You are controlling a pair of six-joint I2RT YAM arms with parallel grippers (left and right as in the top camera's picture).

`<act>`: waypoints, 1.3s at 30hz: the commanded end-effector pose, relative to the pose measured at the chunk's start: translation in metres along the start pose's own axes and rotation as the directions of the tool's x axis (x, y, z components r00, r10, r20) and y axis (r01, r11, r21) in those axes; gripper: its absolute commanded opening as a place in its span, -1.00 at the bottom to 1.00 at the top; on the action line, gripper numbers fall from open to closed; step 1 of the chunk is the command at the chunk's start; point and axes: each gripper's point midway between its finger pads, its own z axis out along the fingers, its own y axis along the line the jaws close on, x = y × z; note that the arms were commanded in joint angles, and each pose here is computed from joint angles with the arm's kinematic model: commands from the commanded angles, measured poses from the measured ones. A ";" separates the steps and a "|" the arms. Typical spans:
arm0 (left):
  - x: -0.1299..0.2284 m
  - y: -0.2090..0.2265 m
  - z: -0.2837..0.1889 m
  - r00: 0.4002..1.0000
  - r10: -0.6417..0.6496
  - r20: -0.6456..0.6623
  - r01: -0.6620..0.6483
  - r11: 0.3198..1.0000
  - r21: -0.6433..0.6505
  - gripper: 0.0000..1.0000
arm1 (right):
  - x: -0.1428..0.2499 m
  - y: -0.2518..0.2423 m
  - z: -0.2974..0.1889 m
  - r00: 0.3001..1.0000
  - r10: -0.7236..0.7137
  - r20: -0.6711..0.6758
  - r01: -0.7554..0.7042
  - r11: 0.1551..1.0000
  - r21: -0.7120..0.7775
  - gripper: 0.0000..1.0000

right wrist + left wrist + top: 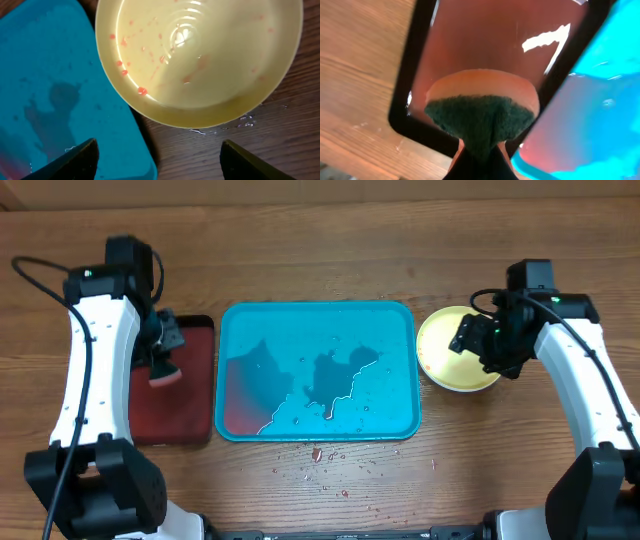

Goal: Clean dirty plates on tray and stack at the side

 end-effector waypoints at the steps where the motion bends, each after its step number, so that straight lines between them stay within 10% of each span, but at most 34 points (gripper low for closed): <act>1: 0.016 0.004 0.040 0.997 -0.015 -0.079 0.022 0.996 0.090 -0.91 | 0.001 0.014 -0.005 0.998 -0.059 0.017 0.059 0.998 -0.017 0.59; 10: -0.005 0.033 0.097 0.990 -0.135 0.032 0.131 0.985 0.112 -0.92 | 0.004 0.027 -0.003 0.995 -0.098 0.022 0.099 0.995 -0.027 0.58; 20: -0.012 0.020 0.113 0.991 0.049 0.124 -0.064 0.991 0.120 -0.83 | 0.003 0.027 -0.003 0.995 -0.101 0.026 0.102 0.994 -0.028 0.58; 28: -0.022 0.006 0.098 0.980 0.116 0.161 -0.139 0.980 0.143 0.19 | 0.002 0.028 -0.003 0.994 -0.102 0.030 0.103 0.994 -0.030 0.58; 33: -0.044 -0.006 0.024 0.966 0.153 0.208 -0.186 0.970 0.153 0.30 | -0.008 0.038 -0.026 0.988 -0.131 0.077 0.135 0.990 -0.044 0.51; 34: -0.048 -0.010 0.005 0.963 0.150 0.225 -0.189 0.969 0.160 0.32 | -0.011 0.041 -0.036 0.984 -0.150 0.097 0.155 0.987 -0.050 0.98; 35: -0.052 -0.012 -0.016 0.960 0.138 0.245 -0.182 0.969 0.166 0.88 | -0.014 0.046 -0.050 0.977 -0.172 0.123 0.179 0.982 -0.056 1.00; 39: -0.073 -0.024 -0.085 0.919 0.113 0.378 -0.196 0.962 0.188 1.00 | -0.020 0.062 -0.114 0.941 -0.250 0.228 0.272 0.960 -0.067 1.00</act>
